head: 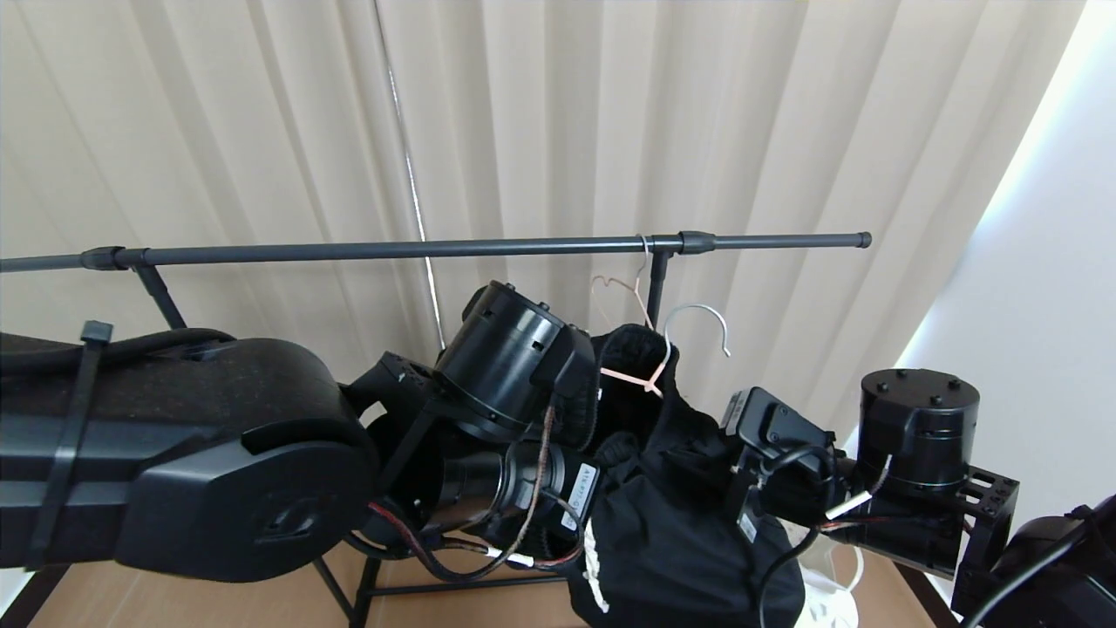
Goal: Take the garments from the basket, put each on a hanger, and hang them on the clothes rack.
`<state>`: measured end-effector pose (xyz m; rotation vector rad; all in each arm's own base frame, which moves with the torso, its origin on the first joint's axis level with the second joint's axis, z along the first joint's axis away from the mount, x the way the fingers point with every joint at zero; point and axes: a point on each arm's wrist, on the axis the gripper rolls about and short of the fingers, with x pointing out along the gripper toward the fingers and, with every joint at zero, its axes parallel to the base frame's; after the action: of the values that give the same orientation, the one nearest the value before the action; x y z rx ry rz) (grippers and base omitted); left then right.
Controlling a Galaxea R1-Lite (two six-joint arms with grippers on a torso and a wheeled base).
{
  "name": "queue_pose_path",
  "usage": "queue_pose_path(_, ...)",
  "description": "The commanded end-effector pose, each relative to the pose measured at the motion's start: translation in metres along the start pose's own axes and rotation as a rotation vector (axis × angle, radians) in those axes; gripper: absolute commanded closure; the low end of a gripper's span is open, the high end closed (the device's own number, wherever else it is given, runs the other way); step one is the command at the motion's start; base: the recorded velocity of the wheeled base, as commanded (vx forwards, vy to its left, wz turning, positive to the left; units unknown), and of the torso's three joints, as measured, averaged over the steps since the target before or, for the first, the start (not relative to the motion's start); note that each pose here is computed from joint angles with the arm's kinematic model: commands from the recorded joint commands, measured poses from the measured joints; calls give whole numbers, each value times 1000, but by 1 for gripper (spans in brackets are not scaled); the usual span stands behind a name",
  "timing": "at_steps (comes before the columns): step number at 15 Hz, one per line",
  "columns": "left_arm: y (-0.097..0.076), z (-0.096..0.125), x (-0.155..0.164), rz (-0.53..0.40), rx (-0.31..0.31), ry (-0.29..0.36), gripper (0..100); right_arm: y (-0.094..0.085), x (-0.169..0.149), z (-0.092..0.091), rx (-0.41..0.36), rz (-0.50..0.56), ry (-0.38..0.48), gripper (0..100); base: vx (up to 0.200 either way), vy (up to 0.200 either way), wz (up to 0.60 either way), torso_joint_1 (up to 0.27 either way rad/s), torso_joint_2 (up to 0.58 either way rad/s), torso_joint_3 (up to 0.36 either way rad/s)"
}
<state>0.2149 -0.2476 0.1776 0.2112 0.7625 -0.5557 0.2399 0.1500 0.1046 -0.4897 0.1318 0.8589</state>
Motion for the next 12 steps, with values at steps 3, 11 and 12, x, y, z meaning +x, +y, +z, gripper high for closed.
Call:
queue_pose_path(3, -3, -1, 13, 5, -30, 8, 100, 4, -8, 0, -14, -6, -30, 100, 0, 0, 0, 0, 0, 0)
queue_pose_path(11, -5, 1, 33, 6, -71, -30, 100, 17, -17, 8, -37, 62, -76, 100, 0, 0, 0, 0, 0, 0)
queue_pose_path(12, -5, 0, 34, 6, -80, -30, 100, 19, -18, 10, -40, 67, -81, 100, 0, 0, 0, 0, 0, 0)
